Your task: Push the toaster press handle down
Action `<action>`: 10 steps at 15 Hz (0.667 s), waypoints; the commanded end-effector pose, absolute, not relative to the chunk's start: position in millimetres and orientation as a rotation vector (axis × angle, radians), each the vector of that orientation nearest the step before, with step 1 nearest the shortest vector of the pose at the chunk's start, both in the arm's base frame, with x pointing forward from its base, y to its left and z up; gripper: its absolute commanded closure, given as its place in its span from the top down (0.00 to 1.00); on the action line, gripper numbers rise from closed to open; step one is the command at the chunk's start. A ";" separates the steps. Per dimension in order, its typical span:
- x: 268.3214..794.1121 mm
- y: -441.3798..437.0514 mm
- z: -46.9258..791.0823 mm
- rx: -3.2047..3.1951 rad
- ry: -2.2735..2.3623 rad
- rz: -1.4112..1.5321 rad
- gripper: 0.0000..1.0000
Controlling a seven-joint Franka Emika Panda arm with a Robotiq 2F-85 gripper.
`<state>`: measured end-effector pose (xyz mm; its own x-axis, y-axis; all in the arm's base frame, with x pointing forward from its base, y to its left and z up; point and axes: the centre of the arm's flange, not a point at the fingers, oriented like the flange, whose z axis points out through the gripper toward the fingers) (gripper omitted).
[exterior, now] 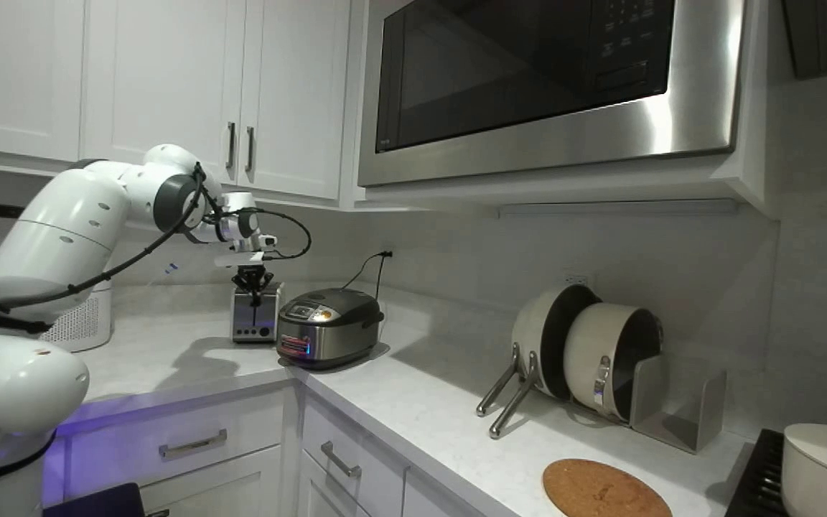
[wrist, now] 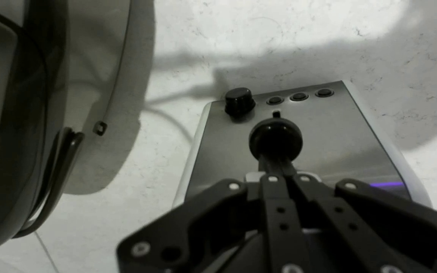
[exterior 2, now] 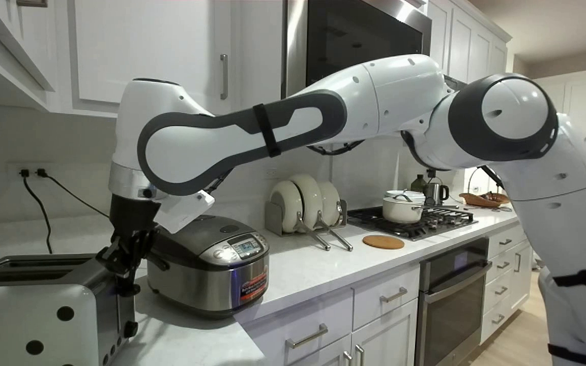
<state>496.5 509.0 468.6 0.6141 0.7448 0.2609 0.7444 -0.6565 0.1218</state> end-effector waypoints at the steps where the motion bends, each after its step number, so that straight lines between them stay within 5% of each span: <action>1: 503.5 501.9 474.2 2.835 1.335 0.404 0.00; 10: 506.7 486.6 469.6 2.805 1.527 0.337 0.00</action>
